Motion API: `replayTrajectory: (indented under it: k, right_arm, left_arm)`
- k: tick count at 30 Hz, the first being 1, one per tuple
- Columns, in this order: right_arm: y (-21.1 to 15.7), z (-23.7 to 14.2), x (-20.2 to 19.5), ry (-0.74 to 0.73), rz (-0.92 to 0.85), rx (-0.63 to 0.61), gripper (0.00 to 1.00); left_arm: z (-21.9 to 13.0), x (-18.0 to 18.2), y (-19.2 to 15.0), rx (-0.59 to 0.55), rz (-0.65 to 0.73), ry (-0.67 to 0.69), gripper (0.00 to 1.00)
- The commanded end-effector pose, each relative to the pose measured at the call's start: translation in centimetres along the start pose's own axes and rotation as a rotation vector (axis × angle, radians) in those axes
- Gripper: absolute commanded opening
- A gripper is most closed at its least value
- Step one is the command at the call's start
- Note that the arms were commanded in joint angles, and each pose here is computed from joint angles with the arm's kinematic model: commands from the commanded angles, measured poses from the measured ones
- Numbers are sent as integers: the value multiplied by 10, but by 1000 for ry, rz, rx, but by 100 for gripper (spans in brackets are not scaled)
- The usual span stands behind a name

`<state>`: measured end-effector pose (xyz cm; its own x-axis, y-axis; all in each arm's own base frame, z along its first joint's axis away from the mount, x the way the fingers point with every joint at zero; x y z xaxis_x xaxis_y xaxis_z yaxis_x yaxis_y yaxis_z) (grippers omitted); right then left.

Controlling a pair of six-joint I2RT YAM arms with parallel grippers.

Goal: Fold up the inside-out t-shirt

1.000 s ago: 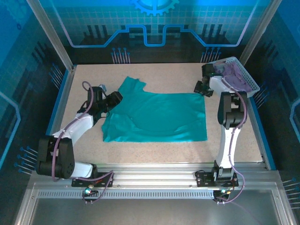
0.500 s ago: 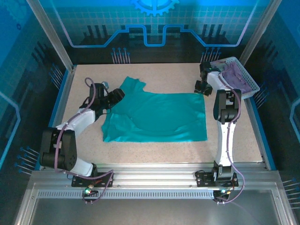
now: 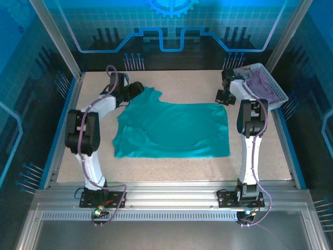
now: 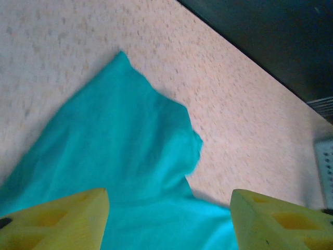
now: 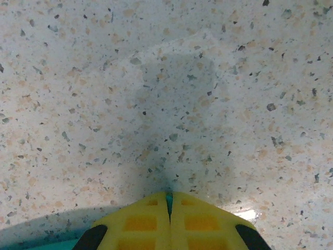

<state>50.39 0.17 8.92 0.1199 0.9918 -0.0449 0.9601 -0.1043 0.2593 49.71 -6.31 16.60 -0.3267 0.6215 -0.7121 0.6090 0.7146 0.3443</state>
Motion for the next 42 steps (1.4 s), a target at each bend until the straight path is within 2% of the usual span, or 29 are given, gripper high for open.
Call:
replayTrajectory:
  k: [1, 10, 14, 18, 24, 27, 33, 38, 42]
  right_arm:
    - [1, -8, 11, 33, -42, -30, 4]
    - [2, -12, 18, 102, -63, -49, 5]
    - [0, -10, 21, 123, -67, -42, 5]
    - [0, -22, 22, 145, -68, -73, 6]
    - [-2, -23, 23, 164, -73, -76, 6]
    - [-2, -24, 24, 173, -75, -78, 6]
    - [-4, -23, 25, 183, -75, -78, 6]
    - [-4, -22, 25, 183, -76, -75, 5]
    - [-3, -22, 24, 182, -75, -78, 6]
  left_arm:
    - [24, 18, 10, 34, 83, 123, 64]
    - [80, 16, 36, 93, 199, 268, 64]
    - [98, 11, 34, 136, 233, 341, 65]
    - [107, 15, 36, 120, 217, 395, 64]
    - [123, 21, 32, 116, 230, 402, 61]
    - [129, 22, 29, 124, 234, 394, 58]
    - [130, 20, 31, 115, 235, 381, 44]
    - [133, 21, 31, 123, 221, 370, 38]
    - [134, 22, 32, 124, 211, 362, 29]
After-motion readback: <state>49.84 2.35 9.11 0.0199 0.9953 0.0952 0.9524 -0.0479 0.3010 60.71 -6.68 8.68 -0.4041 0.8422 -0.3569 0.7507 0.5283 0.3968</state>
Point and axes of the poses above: each hand's point on the last joint's axis, 136 mm out from that joint toward the fingers, its own z axis out along the fingers, its own x axis along the line the jaws close on, y = z × x, the point moved 7 cm from there along -z, back along the fingers, and after that the axes turned 14 degrees about -z, right-handed, at the moved point
